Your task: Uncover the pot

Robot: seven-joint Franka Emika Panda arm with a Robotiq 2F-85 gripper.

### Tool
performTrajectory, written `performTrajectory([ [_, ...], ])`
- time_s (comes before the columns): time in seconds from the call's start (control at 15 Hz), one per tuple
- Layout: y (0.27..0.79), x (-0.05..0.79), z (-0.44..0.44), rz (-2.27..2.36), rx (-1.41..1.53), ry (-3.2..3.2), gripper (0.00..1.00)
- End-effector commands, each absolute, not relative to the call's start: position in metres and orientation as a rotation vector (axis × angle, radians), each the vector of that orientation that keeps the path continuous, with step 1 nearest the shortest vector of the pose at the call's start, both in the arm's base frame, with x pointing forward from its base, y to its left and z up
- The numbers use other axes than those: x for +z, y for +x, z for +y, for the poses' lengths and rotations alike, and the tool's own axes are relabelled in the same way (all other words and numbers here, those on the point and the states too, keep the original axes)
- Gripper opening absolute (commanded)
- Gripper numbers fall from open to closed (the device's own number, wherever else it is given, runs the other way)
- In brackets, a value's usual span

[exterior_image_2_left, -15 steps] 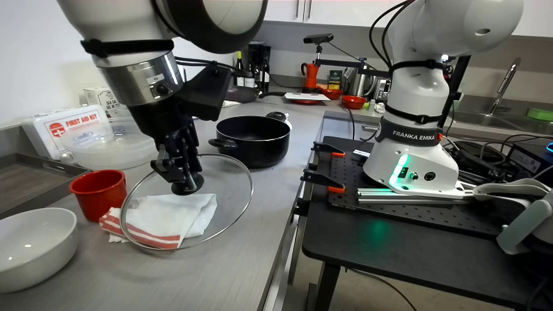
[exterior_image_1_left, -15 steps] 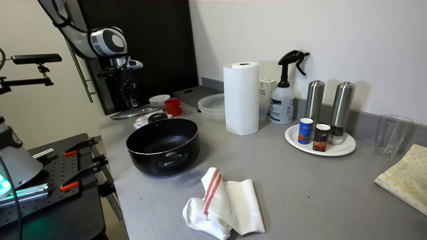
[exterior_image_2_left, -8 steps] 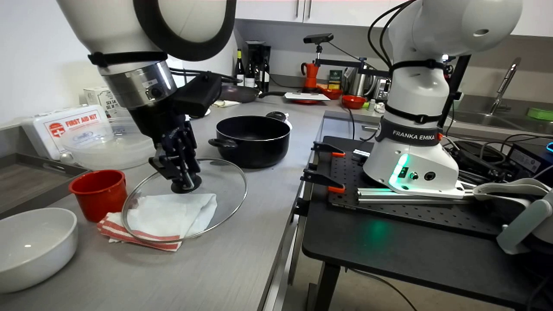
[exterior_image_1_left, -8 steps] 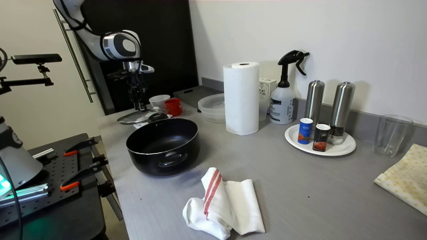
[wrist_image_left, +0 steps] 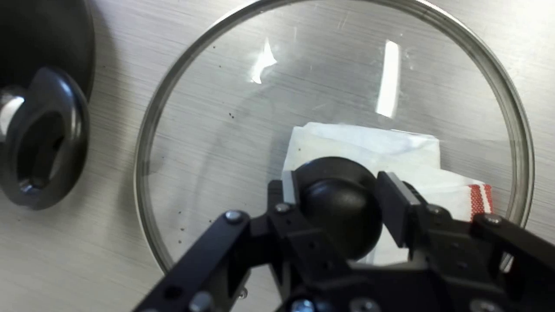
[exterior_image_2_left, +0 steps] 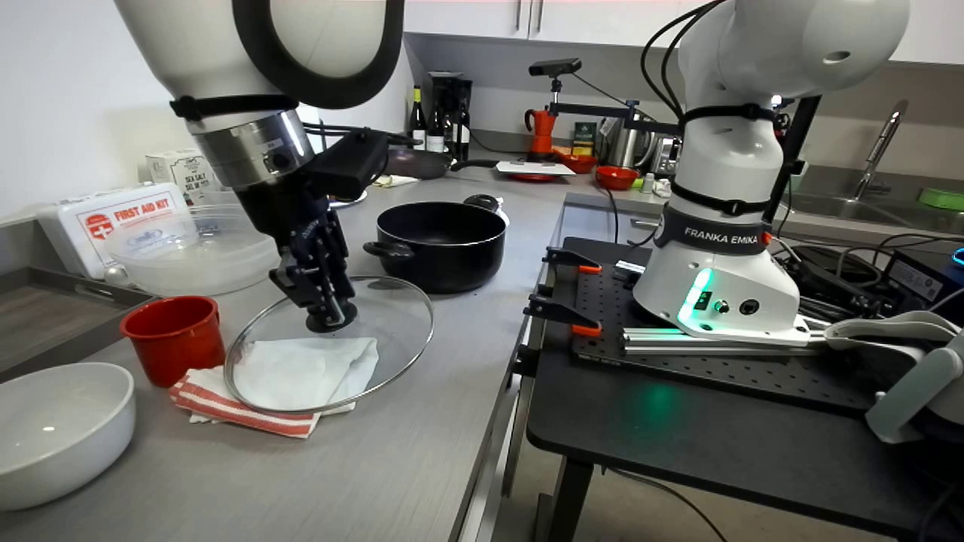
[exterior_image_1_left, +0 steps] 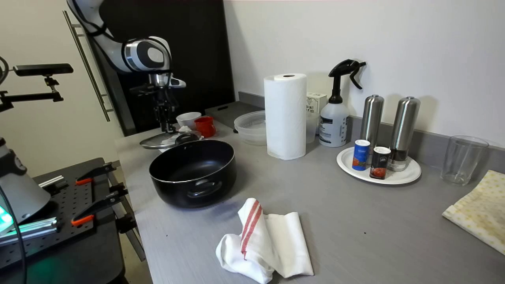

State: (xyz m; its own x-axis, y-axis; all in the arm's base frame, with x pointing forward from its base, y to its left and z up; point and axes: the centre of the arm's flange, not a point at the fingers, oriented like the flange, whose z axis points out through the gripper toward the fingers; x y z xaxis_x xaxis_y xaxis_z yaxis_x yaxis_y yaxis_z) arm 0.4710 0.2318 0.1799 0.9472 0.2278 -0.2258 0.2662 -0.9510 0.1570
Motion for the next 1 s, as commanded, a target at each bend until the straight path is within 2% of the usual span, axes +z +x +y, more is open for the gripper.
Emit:
performTrajectory([
  [0.0, 0.472, 0.19, 0.228, 0.389, -0.327, 2.92, 0.7],
  [0.13, 0.472, 0.19, 0.227, 0.387, -0.328, 2.92, 0.8],
  [0.33, 0.472, 0.193, 0.226, 0.386, -0.321, 2.922, 0.99],
  [0.93, 0.475, 0.187, 0.228, 0.376, -0.293, 2.918, 1.0],
])
